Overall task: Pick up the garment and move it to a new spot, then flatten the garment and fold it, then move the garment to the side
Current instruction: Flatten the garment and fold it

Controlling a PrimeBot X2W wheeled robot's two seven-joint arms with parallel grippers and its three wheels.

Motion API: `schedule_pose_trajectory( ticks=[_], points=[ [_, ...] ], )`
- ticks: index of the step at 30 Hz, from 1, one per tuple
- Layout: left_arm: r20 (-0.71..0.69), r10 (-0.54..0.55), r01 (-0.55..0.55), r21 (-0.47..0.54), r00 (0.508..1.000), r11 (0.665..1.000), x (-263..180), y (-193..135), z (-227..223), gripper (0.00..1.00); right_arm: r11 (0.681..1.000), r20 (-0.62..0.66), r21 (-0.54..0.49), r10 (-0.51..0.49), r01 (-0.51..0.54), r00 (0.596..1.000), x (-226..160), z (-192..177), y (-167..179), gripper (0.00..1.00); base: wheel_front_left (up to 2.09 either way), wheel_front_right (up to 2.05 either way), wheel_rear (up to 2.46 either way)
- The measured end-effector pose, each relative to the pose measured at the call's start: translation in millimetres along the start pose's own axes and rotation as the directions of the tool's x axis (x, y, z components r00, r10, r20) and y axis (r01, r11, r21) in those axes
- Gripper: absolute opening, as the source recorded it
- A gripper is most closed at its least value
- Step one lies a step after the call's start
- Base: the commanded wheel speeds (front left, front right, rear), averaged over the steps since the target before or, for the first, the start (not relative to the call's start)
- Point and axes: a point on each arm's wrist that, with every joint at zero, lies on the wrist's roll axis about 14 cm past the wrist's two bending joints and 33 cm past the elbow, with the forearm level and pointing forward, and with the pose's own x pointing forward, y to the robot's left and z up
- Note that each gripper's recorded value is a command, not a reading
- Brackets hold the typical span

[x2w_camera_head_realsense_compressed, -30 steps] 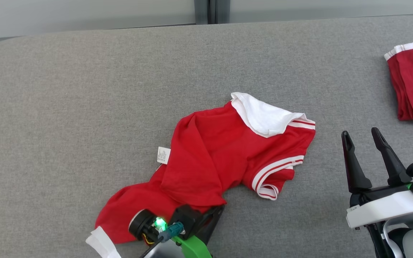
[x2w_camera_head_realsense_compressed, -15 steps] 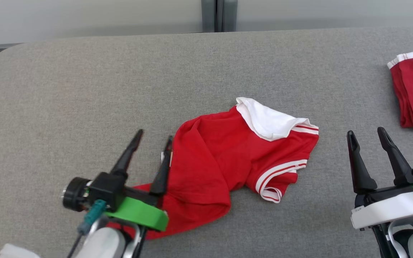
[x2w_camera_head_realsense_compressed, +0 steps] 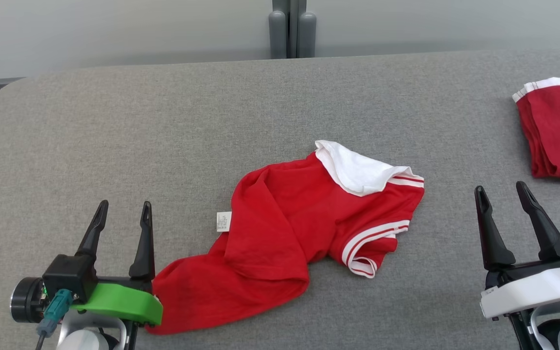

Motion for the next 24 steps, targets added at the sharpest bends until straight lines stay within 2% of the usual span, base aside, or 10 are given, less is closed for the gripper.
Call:
schedule_pose_trajectory(
  ticks=[16, 21, 24],
  points=[
    [0.013, -0.023, 0.023, 0.006, 1.000, 1.000, -2.4, -6.2, 5.5, 1.00, 1.000, 0.003, 0.004, -0.002, 0.002, 1.000, -1.8, 1.6, 0.8, 1.00, 0.00, 0.00, 0.00],
    [-0.073, -0.172, 0.172, -0.009, 0.982, 0.985, 3.2, -43.0, -3.7, 1.00, 1.000, -0.014, 0.006, 0.008, -0.008, 1.000, 1.9, -4.0, 3.3, 1.00, 0.00, 0.00, 0.00],
    [-0.226, -0.282, 0.274, -0.067, 0.932, 0.959, -4.3, -72.4, -33.5, 1.00, 1.000, -0.028, 0.011, 0.019, -0.019, 0.999, 4.9, -9.3, 6.6, 1.00, 0.00, 0.00, 0.00]
  ],
)
